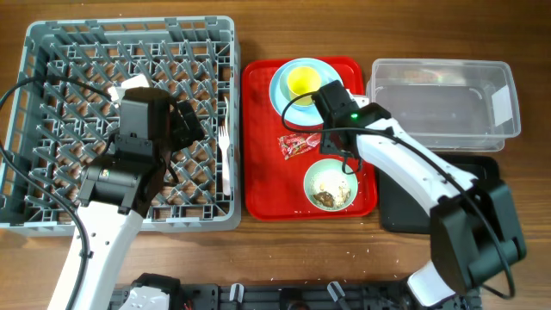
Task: Sort waste into correct bins and load items into the dishwasher rack
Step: 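Grasp the tissue with the right gripper and lift it, then carry the tissue right and drop it into the clear bin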
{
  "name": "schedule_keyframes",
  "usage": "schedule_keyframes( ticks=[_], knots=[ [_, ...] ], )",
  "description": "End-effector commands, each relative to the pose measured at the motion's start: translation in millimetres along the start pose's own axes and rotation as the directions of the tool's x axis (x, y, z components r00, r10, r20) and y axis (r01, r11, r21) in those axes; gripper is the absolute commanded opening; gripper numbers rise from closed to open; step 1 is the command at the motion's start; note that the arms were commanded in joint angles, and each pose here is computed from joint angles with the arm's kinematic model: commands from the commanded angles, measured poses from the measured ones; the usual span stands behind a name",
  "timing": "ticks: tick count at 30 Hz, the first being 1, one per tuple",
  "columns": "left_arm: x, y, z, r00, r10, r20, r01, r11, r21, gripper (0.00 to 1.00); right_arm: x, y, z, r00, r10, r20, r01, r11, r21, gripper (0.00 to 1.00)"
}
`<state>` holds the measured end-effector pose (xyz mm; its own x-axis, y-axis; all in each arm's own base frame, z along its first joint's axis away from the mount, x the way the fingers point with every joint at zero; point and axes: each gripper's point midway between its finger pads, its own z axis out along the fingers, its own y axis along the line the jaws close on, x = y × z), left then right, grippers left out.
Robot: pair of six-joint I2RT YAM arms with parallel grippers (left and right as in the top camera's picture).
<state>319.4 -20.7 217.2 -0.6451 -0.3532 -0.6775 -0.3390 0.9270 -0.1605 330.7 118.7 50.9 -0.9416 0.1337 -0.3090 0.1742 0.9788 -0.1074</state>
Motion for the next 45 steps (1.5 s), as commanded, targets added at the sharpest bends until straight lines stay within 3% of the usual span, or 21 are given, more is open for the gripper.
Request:
schedule_keyframes(
  ticks=[1, 9, 17, 19, 22, 25, 30, 36, 45],
  knots=[
    [-3.2, 3.3, 0.4, 1.0, -0.015, 0.01, 0.015, 1.0, -0.015, 1.0, 3.5, -1.1, 25.5, 1.0, 0.004, -0.012, -0.003, 0.998, 0.058, 0.71],
    [-3.2, 3.3, 0.4, 1.0, -0.015, 0.01, 0.015, 1.0, -0.015, 1.0, -6.3, 12.5, 45.2, 1.0, 0.016, 0.024, -0.017, 0.999, 0.032, 0.69],
    [-3.2, 3.3, 0.4, 1.0, -0.015, 0.01, 0.015, 1.0, -0.015, 1.0, 10.3, 5.5, 58.4, 1.0, 0.012, 0.005, -0.013, 0.999, 0.045, 0.57],
    [-3.2, 3.3, 0.4, 1.0, -0.015, 0.01, 0.015, 1.0, -0.015, 1.0, 12.0, 4.4, 58.6, 1.0, 0.009, -0.001, -0.009, 0.999, 0.049, 0.47],
    [-3.2, 3.3, 0.4, 1.0, -0.015, 0.01, 0.015, 1.0, -0.015, 1.0, 11.0, 4.7, 57.4, 1.0, 0.008, 0.001, -0.008, 0.999, 0.048, 0.15],
    [-3.2, 3.3, 0.4, 1.0, -0.015, 0.01, 0.015, 1.0, -0.015, 1.0, -5.7, 8.2, 33.8, 0.999, 0.017, 0.029, -0.018, 0.999, 0.028, 0.04],
    [-3.2, 3.3, 0.4, 1.0, -0.015, 0.01, 0.015, 1.0, -0.015, 1.0, -52.8, 19.6, -46.7, 0.983, -0.055, 0.174, 0.071, 0.994, -0.087, 0.04],
    [-3.2, 3.3, 0.4, 1.0, -0.015, 0.01, 0.015, 1.0, -0.015, 1.0, -82.0, 0.4, -109.0, 0.943, 0.03, 0.332, 0.026, 0.986, -0.163, 0.04],
    [-3.2, 3.3, 0.4, 1.0, -0.015, 0.01, 0.015, 1.0, -0.015, 1.0, -103.3, -103.5, -68.0, 0.935, 0.205, 0.29, -0.221, 0.975, 0.024, 0.04]
  ],
)
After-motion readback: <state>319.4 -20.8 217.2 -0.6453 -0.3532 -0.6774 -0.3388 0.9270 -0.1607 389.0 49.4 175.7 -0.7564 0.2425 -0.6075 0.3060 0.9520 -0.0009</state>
